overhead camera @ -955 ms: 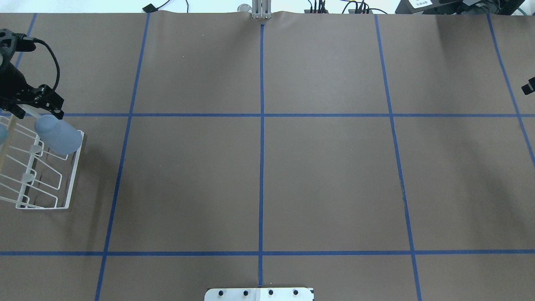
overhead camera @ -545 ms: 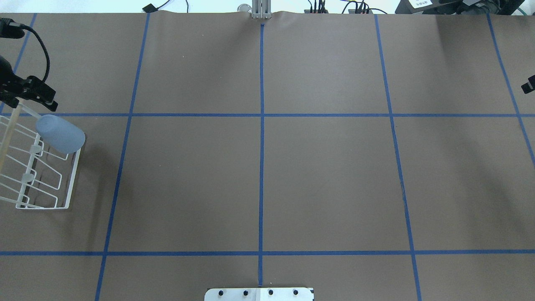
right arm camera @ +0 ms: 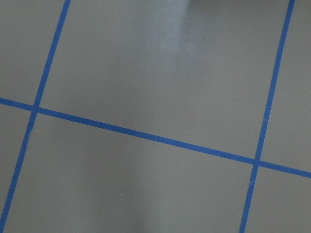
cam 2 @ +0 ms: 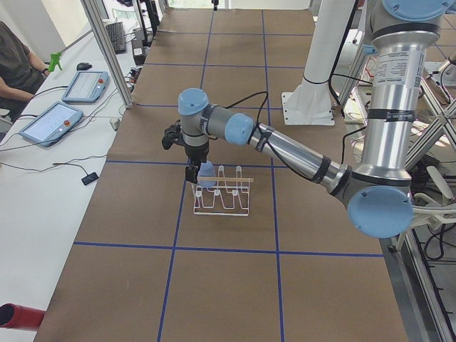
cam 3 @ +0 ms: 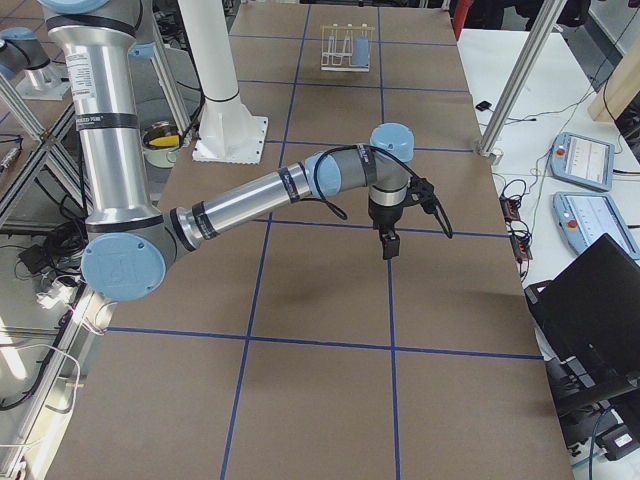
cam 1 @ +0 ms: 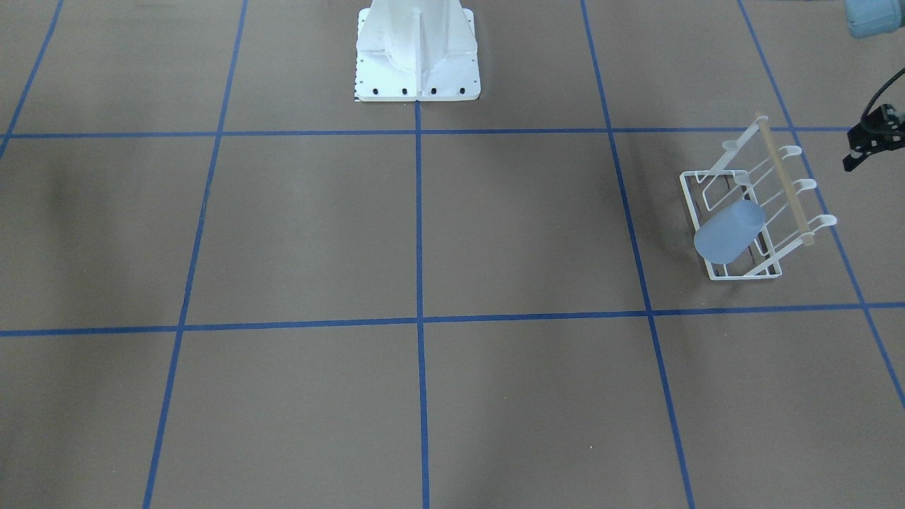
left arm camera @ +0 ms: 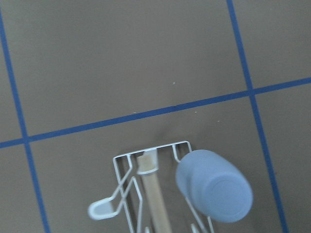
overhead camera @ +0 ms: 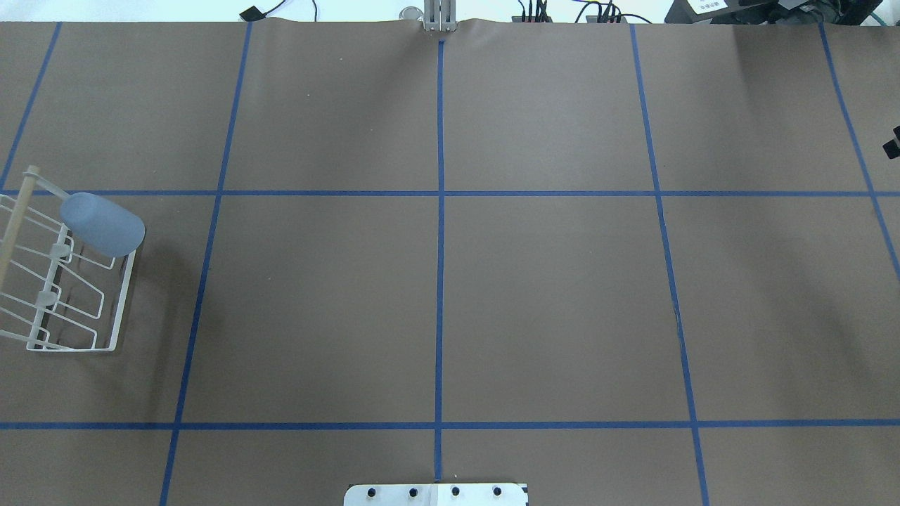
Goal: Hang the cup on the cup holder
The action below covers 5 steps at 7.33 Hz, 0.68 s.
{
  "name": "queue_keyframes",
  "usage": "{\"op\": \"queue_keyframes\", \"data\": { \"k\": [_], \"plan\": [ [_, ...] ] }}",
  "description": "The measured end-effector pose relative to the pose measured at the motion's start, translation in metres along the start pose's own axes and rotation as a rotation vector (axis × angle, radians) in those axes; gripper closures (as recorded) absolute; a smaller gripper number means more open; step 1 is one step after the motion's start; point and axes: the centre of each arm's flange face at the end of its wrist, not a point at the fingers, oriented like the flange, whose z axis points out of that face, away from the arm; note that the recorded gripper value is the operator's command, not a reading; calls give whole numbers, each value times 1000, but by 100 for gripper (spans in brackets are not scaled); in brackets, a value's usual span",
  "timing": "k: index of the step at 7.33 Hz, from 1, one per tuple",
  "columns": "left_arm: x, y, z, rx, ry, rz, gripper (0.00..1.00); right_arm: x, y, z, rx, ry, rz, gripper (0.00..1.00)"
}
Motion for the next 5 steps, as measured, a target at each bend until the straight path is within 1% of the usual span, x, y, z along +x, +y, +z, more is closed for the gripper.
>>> {"op": "queue_keyframes", "data": {
  "k": [2, 5],
  "plan": [
    [-41, 35, 18, -20, -6, -34, 2, 10, 24, 0, -10, 10, 15, 0],
    [-65, 64, 28, -19, 50, -95, 2, 30, 53, 11, -39, 9, 51, 0]
  ]
}}
